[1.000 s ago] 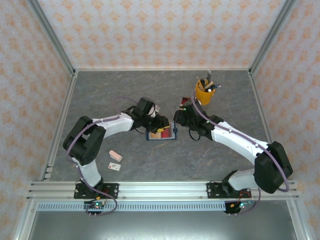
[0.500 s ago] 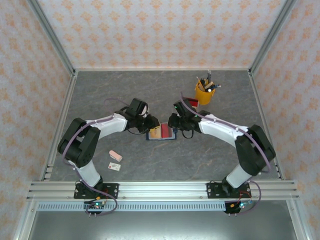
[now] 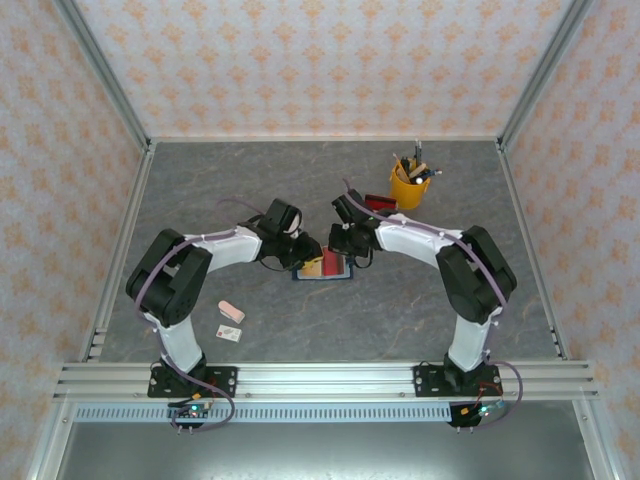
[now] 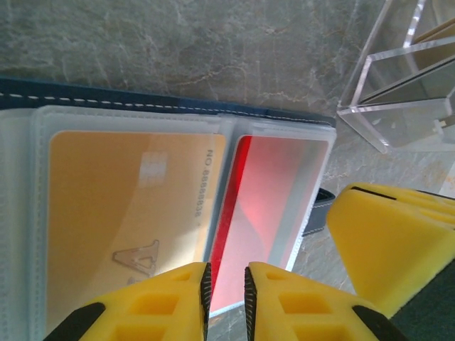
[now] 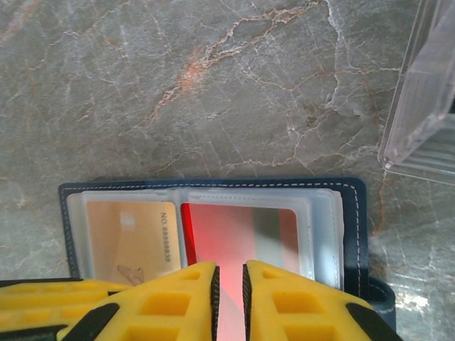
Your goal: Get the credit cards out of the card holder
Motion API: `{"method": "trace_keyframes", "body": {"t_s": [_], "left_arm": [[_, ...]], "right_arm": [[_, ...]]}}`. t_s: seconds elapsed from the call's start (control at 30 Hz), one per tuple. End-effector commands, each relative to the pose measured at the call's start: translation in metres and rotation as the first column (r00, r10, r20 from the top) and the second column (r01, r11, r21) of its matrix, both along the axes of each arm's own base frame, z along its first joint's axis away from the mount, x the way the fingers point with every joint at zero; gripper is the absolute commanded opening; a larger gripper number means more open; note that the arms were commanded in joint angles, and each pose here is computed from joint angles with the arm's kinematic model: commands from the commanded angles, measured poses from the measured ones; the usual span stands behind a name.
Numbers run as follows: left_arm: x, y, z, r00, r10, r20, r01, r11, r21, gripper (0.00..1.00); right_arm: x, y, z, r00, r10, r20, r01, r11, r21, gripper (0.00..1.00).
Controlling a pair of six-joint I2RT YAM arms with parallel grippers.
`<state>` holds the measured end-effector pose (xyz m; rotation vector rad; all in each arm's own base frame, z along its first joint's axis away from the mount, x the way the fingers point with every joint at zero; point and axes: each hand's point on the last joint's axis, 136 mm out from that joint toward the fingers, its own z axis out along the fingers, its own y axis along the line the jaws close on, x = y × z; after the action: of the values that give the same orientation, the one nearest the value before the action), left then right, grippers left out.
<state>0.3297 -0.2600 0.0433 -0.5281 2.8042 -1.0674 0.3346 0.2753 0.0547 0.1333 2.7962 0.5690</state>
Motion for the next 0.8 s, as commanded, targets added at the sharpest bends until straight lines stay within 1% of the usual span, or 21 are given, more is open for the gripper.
{"method": "trace_keyframes", "body": {"t_s": [0.0,0.17,0.33,0.53,0.67,0.77], "left_arm": [[0.008,-0.010,0.006,1.000,-0.002,0.012,0.003,0.999,-0.033,0.23],[0.007,-0.013,0.000,1.000,-0.020,0.002,0.020,0.999,-0.040,0.23],[0.008,-0.012,-0.007,1.000,-0.028,-0.002,0.028,0.999,-0.032,0.24],[0.007,-0.015,-0.011,0.999,-0.039,-0.016,0.038,0.998,-0.051,0.24],[0.004,-0.010,-0.016,0.999,-0.039,-0.030,0.039,0.999,-0.020,0.24],[0.002,0.001,-0.022,0.999,-0.030,-0.042,0.032,0.998,0.048,0.24]], "right_arm": [[-0.003,-0.008,-0.012,1.000,-0.004,-0.031,0.002,0.998,-0.065,0.19],[-0.006,-0.017,-0.030,0.997,-0.023,-0.076,0.015,0.996,-0.093,0.18],[-0.012,-0.019,-0.044,0.992,-0.027,-0.119,0.020,0.998,-0.063,0.18],[-0.017,-0.021,-0.053,0.989,-0.031,-0.146,0.025,0.999,-0.044,0.18],[-0.020,-0.024,-0.059,0.986,-0.042,-0.163,0.035,0.998,-0.044,0.18],[-0.022,-0.026,-0.063,0.984,-0.048,-0.170,0.040,0.998,-0.047,0.18]]}}
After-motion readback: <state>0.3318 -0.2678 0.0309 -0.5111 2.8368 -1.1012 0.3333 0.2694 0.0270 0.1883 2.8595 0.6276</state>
